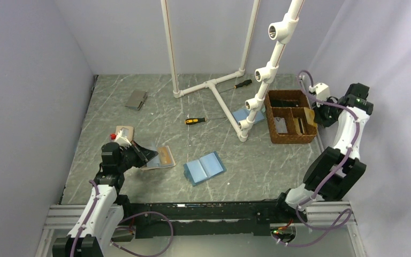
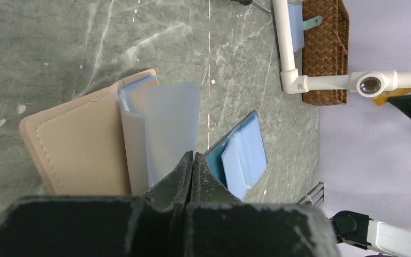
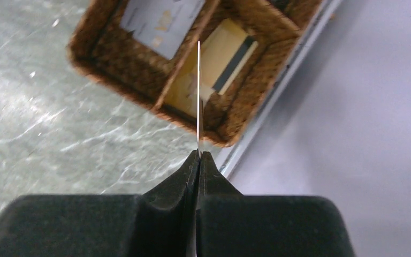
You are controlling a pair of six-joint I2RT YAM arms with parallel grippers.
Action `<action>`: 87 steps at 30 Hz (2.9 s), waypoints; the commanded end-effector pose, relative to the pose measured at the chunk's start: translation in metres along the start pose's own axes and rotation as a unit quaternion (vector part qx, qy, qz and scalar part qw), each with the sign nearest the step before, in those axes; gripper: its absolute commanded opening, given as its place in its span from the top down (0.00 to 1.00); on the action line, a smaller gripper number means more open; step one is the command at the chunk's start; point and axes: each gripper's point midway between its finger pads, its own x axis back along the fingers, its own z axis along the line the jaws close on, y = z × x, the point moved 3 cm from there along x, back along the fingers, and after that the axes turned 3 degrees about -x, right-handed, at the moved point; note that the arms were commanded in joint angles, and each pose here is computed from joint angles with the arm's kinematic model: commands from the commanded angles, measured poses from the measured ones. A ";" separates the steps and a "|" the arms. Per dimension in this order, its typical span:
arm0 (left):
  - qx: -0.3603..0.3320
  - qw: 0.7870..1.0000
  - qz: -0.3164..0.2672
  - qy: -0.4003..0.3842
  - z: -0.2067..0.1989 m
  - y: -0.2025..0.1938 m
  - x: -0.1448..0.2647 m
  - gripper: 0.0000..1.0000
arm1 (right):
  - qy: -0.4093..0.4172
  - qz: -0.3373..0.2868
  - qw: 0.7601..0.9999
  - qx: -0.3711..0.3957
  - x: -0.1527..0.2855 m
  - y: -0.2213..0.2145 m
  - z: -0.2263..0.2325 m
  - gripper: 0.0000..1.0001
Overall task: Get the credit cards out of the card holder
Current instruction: Place the credit card in the storage box, then remove the credit card from the card holder.
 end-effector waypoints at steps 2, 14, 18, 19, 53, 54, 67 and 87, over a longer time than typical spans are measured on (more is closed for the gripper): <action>-0.029 0.999 -0.024 -0.036 -0.019 0.018 0.001 1.00 | -0.048 0.005 0.998 -0.048 -0.012 0.023 -0.029 1.00; -0.034 0.998 -0.029 -0.036 -0.020 0.020 0.002 1.00 | -0.069 0.068 0.990 -0.107 -0.065 0.027 -0.046 1.00; -0.035 0.998 -0.029 -0.038 -0.020 0.021 0.001 1.00 | -0.040 0.079 0.990 -0.110 -0.073 0.023 -0.039 1.00; -0.035 0.998 -0.028 -0.039 -0.020 0.021 0.001 1.00 | -0.032 0.084 0.990 -0.111 -0.076 0.022 -0.037 1.00; -0.027 0.998 -0.014 -0.059 -0.028 0.023 0.000 1.00 | 0.015 0.073 0.995 -0.067 -0.046 -0.033 0.055 0.63; -0.027 0.998 -0.013 -0.063 -0.030 0.024 0.000 1.00 | 0.031 0.068 0.996 -0.055 -0.045 -0.036 0.064 0.64; -0.032 0.994 -0.006 -0.107 -0.042 0.027 -0.003 1.00 | 0.224 -0.028 0.963 0.148 -0.027 -0.026 0.167 0.67; -0.017 0.986 0.011 -0.165 -0.060 0.035 -0.009 1.00 | 0.349 -0.096 0.833 0.418 -0.067 0.061 0.368 0.65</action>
